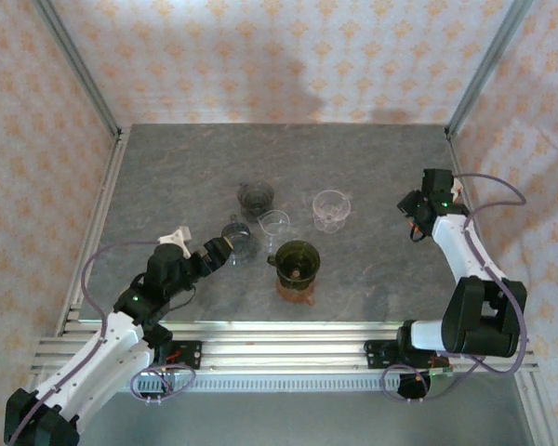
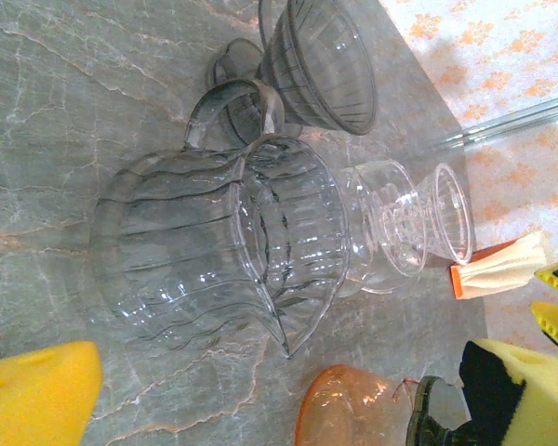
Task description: Place the coffee filter in the dripper
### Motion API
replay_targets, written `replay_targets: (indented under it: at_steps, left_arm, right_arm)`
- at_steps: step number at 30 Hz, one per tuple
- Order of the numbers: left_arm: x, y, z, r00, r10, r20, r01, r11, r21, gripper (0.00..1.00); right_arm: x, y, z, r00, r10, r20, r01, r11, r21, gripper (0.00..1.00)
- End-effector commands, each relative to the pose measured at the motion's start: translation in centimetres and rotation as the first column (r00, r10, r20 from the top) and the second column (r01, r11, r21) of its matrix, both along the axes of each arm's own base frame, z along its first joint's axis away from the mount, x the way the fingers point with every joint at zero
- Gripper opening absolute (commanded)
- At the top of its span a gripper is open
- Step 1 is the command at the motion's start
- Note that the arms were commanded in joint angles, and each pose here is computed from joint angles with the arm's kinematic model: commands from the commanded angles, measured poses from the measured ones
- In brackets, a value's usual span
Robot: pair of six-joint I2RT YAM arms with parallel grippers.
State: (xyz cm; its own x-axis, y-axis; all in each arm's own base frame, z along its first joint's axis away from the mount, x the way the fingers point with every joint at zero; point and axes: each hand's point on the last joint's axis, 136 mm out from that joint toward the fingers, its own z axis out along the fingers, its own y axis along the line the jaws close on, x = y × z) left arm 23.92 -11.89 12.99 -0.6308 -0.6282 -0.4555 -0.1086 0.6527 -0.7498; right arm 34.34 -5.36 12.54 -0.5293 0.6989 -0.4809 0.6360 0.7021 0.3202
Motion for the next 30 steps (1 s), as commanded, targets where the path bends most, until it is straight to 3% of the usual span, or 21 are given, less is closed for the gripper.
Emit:
replay_targets:
  at_steps: [1,10,21,30]
  left_arm:
    - [0.2,-0.8,0.7,0.999,-0.039,0.031,0.039,0.999,-0.007,1.0]
    - [0.2,-0.8,0.1,0.999,-0.044,0.026,0.044,0.999,0.003,1.0]
    - [0.3,-0.6,0.2,0.999,-0.042,0.029,0.041,0.999,0.02,1.0]
    - [0.5,-0.7,0.0,0.999,-0.042,0.023,0.041,0.999,0.022,1.0]
  right_arm:
    - [-0.7,-2.7,-0.5,0.994,-0.1,-0.035,0.099,0.994,-0.037,0.53]
    - [-0.8,-6.1,-0.2,0.981,-0.169,-0.098,0.155,0.978,-0.136,0.45]
    - [1.9,-6.3,-0.7,0.987,-0.111,-0.115,0.098,0.989,-0.115,0.43]
    - [2.5,-6.7,-1.7,0.982,-0.103,-0.158,0.082,0.988,-0.13,0.35]
